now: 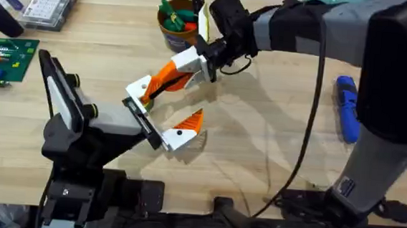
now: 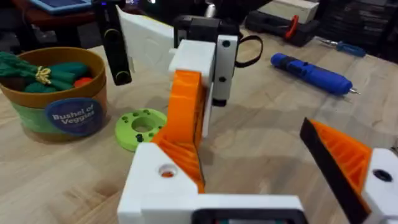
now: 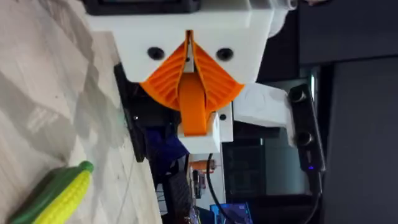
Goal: Pick up the gripper from the table and insert it into the empty holder that is missing its gripper. Then pick up a screw, insert it into the mounting hole, and use the screwdriver to tighten it. Finally, clean up the table by picking up the vegetable and placing it into the bucket.
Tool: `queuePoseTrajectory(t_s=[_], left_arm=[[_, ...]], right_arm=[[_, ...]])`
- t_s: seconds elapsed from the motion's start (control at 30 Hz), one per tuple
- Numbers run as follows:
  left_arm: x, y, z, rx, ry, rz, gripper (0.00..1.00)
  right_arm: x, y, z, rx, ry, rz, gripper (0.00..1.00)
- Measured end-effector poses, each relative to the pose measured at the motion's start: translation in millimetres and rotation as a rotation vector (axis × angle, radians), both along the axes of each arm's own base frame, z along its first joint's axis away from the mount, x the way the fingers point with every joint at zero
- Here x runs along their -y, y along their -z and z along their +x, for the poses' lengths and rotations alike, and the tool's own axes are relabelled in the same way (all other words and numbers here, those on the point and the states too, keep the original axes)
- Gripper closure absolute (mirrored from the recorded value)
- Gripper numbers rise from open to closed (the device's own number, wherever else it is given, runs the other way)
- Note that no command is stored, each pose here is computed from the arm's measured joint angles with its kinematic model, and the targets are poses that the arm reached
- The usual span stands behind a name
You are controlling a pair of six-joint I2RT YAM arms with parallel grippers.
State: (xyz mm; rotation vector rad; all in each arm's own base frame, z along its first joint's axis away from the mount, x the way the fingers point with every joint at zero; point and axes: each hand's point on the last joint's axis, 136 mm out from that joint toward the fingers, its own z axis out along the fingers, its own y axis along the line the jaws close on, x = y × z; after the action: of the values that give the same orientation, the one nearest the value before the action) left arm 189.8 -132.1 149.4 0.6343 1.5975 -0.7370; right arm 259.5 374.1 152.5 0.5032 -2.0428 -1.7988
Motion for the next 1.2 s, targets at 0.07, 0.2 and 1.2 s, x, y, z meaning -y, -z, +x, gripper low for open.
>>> queuePoseTrajectory(t_s=[0.07, 0.2, 1.2], left_arm=[[0.0, 0, 0.0, -0.005, 0.0, -0.004, 0.011], [-0.1, 0, 0.1, -0.015, -0.003, -0.011, 0.011], [-2.6, 2, 3.1, -0.043, -0.026, -0.025, 0.011]], right_arm=[[0, 1, -1, -0.019, 0.001, -0.015, 0.98], [-1, 1, -2, -0.013, 0.008, -0.035, 0.98], [-5, 8, -5, 0.126, 0.148, 0.026, 0.979]])
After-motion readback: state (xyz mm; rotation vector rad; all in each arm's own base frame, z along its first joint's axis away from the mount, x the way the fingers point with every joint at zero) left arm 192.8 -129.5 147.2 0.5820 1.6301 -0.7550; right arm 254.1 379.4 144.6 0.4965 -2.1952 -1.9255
